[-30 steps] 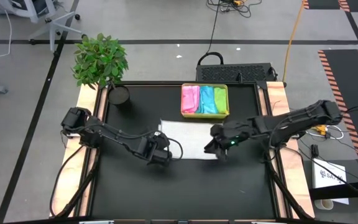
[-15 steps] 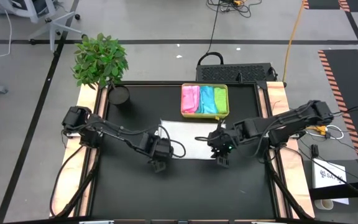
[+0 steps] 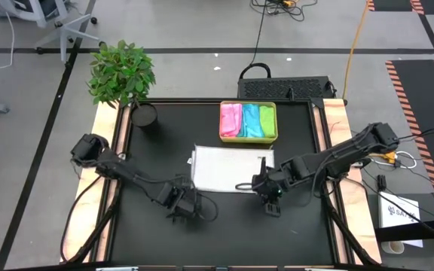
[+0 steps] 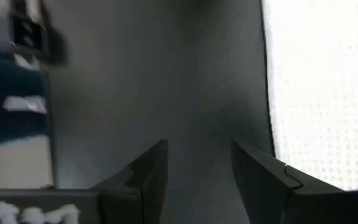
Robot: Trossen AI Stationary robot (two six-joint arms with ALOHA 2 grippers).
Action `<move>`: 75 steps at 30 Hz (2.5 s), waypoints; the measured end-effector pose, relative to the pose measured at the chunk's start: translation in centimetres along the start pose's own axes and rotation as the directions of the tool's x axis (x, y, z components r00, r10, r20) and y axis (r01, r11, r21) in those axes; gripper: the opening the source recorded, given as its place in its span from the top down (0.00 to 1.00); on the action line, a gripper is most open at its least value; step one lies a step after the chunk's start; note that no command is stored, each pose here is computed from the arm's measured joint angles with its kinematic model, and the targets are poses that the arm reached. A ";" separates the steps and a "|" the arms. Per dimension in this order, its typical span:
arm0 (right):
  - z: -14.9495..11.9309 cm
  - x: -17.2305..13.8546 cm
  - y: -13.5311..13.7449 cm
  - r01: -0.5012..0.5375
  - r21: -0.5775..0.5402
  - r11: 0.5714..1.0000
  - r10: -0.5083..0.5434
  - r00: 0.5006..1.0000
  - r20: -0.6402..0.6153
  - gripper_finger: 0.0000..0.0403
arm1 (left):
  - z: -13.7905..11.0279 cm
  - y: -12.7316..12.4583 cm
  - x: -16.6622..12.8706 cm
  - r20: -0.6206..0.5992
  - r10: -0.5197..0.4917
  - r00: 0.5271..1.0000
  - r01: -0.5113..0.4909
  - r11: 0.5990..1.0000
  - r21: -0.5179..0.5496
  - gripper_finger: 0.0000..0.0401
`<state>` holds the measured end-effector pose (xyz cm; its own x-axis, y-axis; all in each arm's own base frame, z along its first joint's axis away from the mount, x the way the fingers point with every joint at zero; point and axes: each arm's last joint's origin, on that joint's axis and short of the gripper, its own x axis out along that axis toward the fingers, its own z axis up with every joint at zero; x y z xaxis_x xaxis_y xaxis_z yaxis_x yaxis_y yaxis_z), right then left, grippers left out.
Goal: Fold microfiber towels
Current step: Fold the white microfiber cloth
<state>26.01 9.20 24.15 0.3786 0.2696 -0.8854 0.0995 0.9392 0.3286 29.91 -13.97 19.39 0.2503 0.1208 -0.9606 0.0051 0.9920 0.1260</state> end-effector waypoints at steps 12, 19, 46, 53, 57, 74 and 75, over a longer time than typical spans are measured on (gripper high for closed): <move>-1.6 4.8 0.7 0.091 -0.140 0.986 -0.119 0.971 -0.205 0.59 | 0.6 -0.6 -0.1 0.153 0.116 0.981 -0.124 0.991 0.048 0.70; -2.4 5.2 0.0 0.208 -0.231 0.951 -0.266 0.929 -0.256 0.59 | -0.5 -0.4 1.3 0.122 0.135 0.983 -0.149 0.982 0.112 0.70; -4.9 7.4 -2.2 0.299 -0.176 0.938 -0.336 0.910 -0.245 0.59 | -0.1 1.4 3.1 0.163 0.110 0.981 -0.138 0.976 0.171 0.70; -4.7 7.5 -2.0 0.296 -0.145 0.944 -0.323 0.919 -0.226 0.59 | -0.7 2.0 3.9 0.135 0.127 0.983 -0.151 0.971 0.184 0.70; -4.7 7.5 -2.0 0.296 -0.142 0.945 -0.322 0.919 -0.226 0.59 | -1.4 2.3 4.8 0.131 0.130 0.983 -0.153 0.970 0.187 0.70; -3.3 6.2 -1.5 0.284 -0.020 0.959 -0.282 0.937 -0.205 0.59 | -1.2 3.8 5.7 0.145 0.133 0.980 -0.150 0.982 0.113 0.70; -2.9 5.7 -1.2 0.275 -0.020 0.961 -0.274 0.943 -0.189 0.59 | -1.1 3.8 5.7 0.152 0.131 0.980 -0.149 0.983 0.110 0.70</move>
<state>25.43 10.18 17.73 0.1557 0.0370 -0.9871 0.1818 0.9812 0.0655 30.28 -9.42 14.10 0.3932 0.2430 -0.8867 0.0738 0.9530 0.2939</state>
